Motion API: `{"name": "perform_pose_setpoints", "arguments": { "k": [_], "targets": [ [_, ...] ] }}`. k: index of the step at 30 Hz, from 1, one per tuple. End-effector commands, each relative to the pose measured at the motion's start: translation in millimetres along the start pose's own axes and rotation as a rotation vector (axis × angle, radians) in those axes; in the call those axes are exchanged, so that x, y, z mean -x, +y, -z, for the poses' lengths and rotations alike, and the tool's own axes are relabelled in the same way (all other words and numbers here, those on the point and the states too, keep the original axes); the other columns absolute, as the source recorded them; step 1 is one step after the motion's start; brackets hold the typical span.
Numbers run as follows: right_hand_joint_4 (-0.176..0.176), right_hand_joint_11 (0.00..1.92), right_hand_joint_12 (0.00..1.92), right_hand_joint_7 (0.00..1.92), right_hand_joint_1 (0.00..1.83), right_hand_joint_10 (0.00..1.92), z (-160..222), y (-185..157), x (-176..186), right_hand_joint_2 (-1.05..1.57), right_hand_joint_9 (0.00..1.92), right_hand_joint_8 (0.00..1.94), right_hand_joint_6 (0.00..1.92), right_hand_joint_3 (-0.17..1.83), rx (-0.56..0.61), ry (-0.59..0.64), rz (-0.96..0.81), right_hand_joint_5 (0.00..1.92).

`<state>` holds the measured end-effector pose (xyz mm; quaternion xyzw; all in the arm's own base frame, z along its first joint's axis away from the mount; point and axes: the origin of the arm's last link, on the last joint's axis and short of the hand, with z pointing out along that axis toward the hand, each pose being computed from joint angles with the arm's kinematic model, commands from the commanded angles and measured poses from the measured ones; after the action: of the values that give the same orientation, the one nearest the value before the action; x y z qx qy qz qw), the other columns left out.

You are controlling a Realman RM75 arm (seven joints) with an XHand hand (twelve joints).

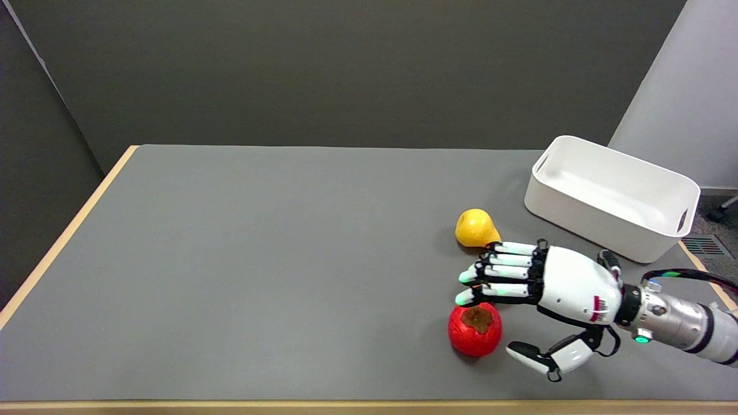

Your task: Pick up tomato.

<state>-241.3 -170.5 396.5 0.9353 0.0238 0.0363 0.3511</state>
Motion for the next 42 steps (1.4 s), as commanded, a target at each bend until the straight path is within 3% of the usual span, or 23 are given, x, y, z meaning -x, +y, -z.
{"name": "perform_pose_setpoints", "arguments": {
  "k": [1, 6, 21, 42],
  "targets": [
    [0.145, 0.27, 1.37, 0.38, 0.64, 0.74, -38.2, -0.5, 16.4, 0.63, 0.33, 0.45, 0.61, 1.0, -0.09, -0.016, 0.085, 0.29],
    [0.144, 0.27, 1.38, 0.38, 0.66, 0.74, -38.9, 2.7, 25.1, 0.62, 0.33, 0.44, 0.61, 1.0, -0.091, -0.027, 0.167, 0.29],
    [0.144, 0.27, 1.37, 0.36, 0.69, 0.72, -22.6, 14.7, 44.2, 0.61, 0.31, 0.42, 0.58, 1.01, -0.088, -0.079, 0.125, 0.27],
    [0.145, 0.29, 1.41, 0.36, 0.71, 0.73, -9.2, 25.6, 41.2, 0.61, 0.32, 0.42, 0.58, 1.02, -0.093, -0.129, 0.146, 0.27]
  ]
}}
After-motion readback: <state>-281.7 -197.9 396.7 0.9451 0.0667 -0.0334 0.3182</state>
